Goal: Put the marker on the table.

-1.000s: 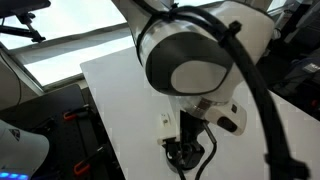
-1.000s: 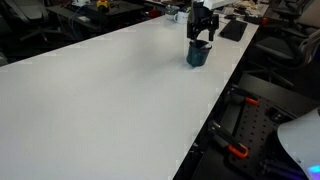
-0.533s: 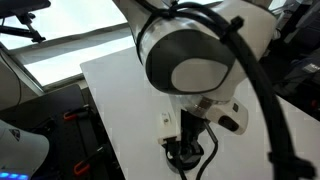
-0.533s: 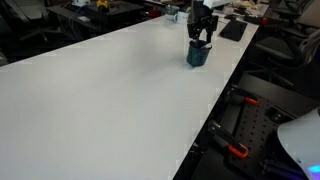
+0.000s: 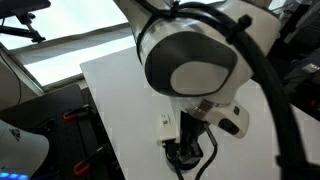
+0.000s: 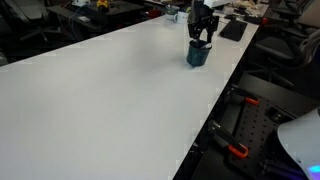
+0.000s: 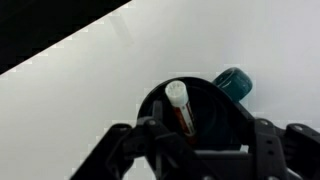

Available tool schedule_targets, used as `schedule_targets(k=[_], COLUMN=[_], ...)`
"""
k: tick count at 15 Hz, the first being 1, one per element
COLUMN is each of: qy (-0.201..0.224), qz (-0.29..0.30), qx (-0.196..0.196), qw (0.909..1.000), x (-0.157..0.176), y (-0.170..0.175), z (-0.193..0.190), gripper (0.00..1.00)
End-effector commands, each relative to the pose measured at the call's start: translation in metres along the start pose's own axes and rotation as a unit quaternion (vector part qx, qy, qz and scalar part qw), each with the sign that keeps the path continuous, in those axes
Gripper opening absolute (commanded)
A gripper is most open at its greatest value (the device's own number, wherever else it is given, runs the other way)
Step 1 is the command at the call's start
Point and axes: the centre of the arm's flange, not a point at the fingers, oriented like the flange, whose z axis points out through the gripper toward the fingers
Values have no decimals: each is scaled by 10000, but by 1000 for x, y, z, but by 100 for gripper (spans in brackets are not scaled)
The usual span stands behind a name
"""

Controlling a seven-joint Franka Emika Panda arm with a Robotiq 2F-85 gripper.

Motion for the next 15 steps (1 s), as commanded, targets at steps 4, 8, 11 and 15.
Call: schedule_targets(k=[4, 8, 11, 15], qy=[54, 38, 1, -87], qz=[103, 126, 140, 182], qx=[190, 217, 234, 254], qw=[9998, 9997, 9996, 9995], x=[-3, -2, 0, 3], y=[13, 14, 13, 13], z=[-6, -5, -2, 7], gripper=[59, 52, 52, 51])
